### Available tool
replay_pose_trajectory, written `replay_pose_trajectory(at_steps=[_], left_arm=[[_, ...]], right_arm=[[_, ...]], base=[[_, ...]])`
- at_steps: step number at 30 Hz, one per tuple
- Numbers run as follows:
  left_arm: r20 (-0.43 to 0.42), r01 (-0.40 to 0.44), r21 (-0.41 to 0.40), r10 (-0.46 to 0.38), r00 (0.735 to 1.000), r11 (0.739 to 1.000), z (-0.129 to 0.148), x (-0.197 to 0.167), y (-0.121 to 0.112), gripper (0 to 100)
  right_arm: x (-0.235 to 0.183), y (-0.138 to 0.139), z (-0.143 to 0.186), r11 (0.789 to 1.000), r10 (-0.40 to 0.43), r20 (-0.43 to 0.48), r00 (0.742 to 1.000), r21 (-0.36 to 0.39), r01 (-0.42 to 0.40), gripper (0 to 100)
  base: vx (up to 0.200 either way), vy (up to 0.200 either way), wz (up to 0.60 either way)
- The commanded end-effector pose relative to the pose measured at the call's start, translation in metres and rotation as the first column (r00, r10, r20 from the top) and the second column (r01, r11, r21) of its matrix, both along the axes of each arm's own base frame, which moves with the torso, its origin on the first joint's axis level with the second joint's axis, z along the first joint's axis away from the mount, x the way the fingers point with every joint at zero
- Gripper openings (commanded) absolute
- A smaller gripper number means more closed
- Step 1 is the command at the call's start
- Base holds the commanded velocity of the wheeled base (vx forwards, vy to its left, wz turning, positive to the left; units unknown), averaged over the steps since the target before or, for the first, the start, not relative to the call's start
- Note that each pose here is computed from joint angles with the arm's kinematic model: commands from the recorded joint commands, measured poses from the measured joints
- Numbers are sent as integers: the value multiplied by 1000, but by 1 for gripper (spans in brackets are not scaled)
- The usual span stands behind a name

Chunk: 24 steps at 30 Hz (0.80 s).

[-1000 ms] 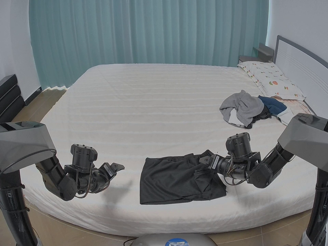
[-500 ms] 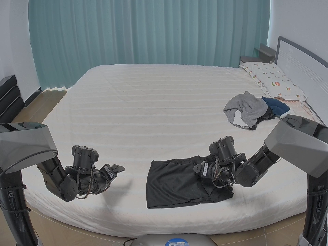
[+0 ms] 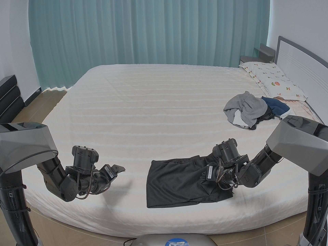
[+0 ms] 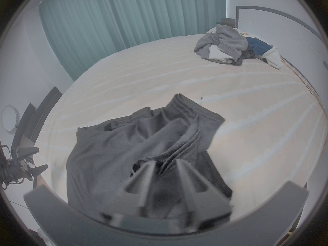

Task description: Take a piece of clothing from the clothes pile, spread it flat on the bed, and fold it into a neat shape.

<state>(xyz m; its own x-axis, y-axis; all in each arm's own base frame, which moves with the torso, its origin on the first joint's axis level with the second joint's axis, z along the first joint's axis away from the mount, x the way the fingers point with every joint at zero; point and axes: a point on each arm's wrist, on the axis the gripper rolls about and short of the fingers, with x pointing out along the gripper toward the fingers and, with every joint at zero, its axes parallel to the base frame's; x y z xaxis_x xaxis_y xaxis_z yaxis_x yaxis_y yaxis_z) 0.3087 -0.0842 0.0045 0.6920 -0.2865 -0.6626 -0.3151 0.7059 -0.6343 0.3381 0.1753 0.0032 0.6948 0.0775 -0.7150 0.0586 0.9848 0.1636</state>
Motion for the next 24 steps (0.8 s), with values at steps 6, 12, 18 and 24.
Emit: replay_pose_trajectory(at_steps=[6,12,18,24], left_arm=[[-3,0,1,0,1000,1000,0,-1,0,100],[-4,0,2,0,1000,1000,-1,-1,0,100],[-6,2,2,-2,1000,1000,-1,-2,-1,100],[-6,2,2,-2,1000,1000,-1,-2,-1,100]], right_arm=[[-17,-28,12,1000,-29,-25,999,-10,29,0],[-21,-52,8,998,-67,-65,996,8,68,0],[-28,-64,0,997,-68,-121,990,29,72,0],[-33,-73,-7,997,-72,-122,990,29,76,0]], base=[[0,0,0],[0,0,0],[0,0,0],[0,0,0]])
